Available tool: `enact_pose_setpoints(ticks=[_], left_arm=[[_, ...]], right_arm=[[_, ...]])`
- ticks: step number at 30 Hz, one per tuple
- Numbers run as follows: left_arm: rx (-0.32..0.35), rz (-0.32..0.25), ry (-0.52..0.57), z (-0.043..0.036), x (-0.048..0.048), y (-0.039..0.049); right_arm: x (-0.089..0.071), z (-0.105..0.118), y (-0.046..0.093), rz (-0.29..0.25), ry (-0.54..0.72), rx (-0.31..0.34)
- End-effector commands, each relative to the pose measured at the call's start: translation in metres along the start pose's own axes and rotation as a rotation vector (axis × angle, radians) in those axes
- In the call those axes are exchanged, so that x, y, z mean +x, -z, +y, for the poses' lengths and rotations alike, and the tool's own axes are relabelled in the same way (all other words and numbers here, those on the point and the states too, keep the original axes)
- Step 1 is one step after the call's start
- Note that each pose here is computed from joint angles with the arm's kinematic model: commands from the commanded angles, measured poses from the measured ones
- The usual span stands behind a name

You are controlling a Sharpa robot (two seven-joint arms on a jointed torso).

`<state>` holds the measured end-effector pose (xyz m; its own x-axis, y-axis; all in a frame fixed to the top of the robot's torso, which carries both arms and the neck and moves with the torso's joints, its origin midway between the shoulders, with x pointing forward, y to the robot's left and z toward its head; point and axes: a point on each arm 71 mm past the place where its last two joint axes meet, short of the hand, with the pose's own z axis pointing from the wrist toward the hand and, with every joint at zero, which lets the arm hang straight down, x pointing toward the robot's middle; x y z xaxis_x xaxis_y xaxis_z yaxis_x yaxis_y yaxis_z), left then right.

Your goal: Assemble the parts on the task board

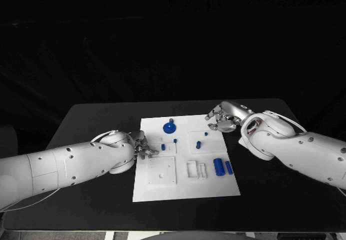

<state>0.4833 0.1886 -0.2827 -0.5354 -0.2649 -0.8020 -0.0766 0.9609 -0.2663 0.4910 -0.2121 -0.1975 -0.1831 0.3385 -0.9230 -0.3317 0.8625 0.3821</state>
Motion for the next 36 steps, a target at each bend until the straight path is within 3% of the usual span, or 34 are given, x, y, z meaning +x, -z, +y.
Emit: enact_pose_setpoints(ticks=[1,6,23,36], left_arm=[[0.012,-0.021,0.038,0.0010,-0.0023,0.0017],[0.016,-0.025,0.074,0.0042,-0.0082,0.0046],[0.011,-0.018,0.200,0.0124,-0.0431,0.0152],[-0.019,-0.051,0.302,0.0332,-0.0911,0.0177]], right_arm=[[0.001,0.001,0.000,0.009,0.002,-0.008],[0.001,0.000,0.000,0.009,0.001,-0.006],[0.002,-0.001,0.000,0.011,-0.003,-0.002],[0.002,-0.002,-0.001,0.006,-0.019,0.002]])
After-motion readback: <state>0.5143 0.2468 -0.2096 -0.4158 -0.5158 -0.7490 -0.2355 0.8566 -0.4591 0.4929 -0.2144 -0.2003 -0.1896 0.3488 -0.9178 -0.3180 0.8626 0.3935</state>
